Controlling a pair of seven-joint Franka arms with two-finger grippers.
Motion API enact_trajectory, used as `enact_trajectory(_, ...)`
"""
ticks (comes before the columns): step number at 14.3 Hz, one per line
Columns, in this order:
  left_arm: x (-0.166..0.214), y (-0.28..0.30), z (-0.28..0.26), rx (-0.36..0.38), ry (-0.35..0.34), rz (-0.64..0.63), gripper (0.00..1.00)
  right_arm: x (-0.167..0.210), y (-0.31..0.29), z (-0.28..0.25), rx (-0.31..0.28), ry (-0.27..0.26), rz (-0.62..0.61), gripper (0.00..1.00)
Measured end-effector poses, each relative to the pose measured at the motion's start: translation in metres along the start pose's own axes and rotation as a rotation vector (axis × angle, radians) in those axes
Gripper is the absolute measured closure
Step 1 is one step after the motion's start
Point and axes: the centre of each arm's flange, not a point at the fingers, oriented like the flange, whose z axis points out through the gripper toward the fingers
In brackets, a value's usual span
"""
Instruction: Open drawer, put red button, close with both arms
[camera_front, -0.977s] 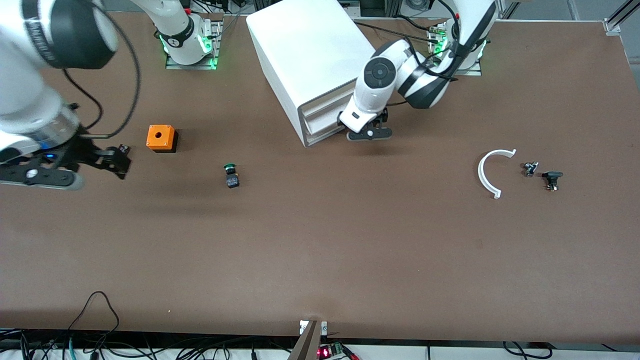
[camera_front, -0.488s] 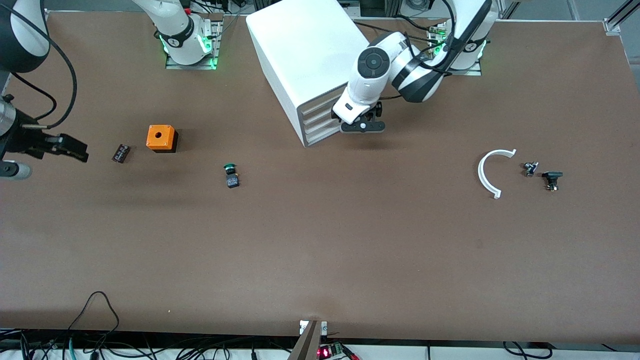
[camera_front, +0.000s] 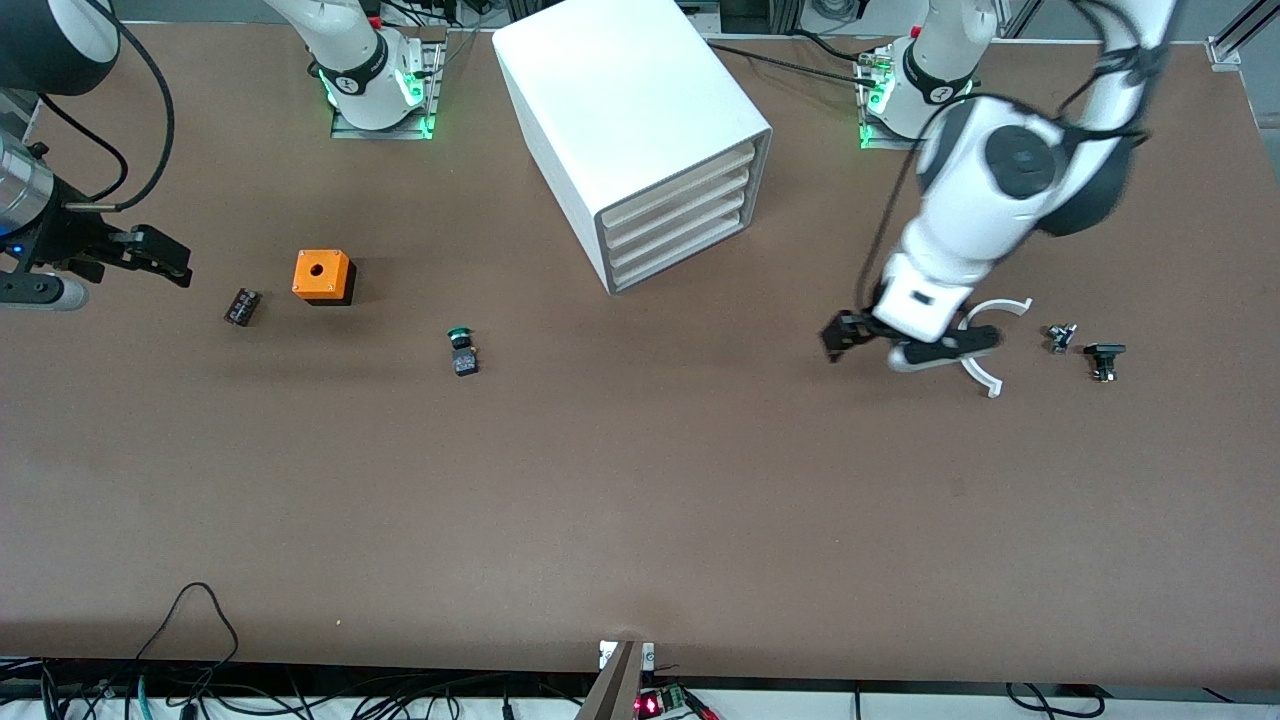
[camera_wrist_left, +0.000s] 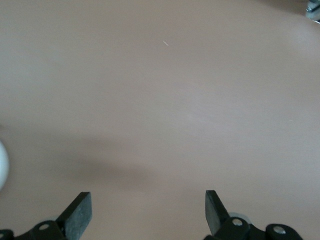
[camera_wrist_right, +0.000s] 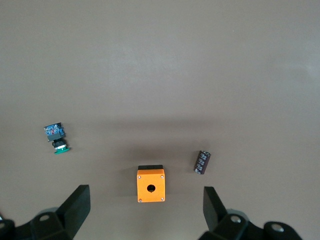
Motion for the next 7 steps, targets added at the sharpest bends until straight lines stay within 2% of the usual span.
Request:
enact_trajectory(3, 0.029, -0.061, -0.078, 0.072, -0.058, 0.099, 0.0, -0.006, 0.001, -0.001, 0.0, 0.006, 0.001, 0.0)
enact_trajectory(7, 0.046, -0.153, -0.143, 0.102, -0.11, 0.177, 0.0, -0.005, 0.002, -0.001, 0.0, 0.013, 0.003, 0.0)
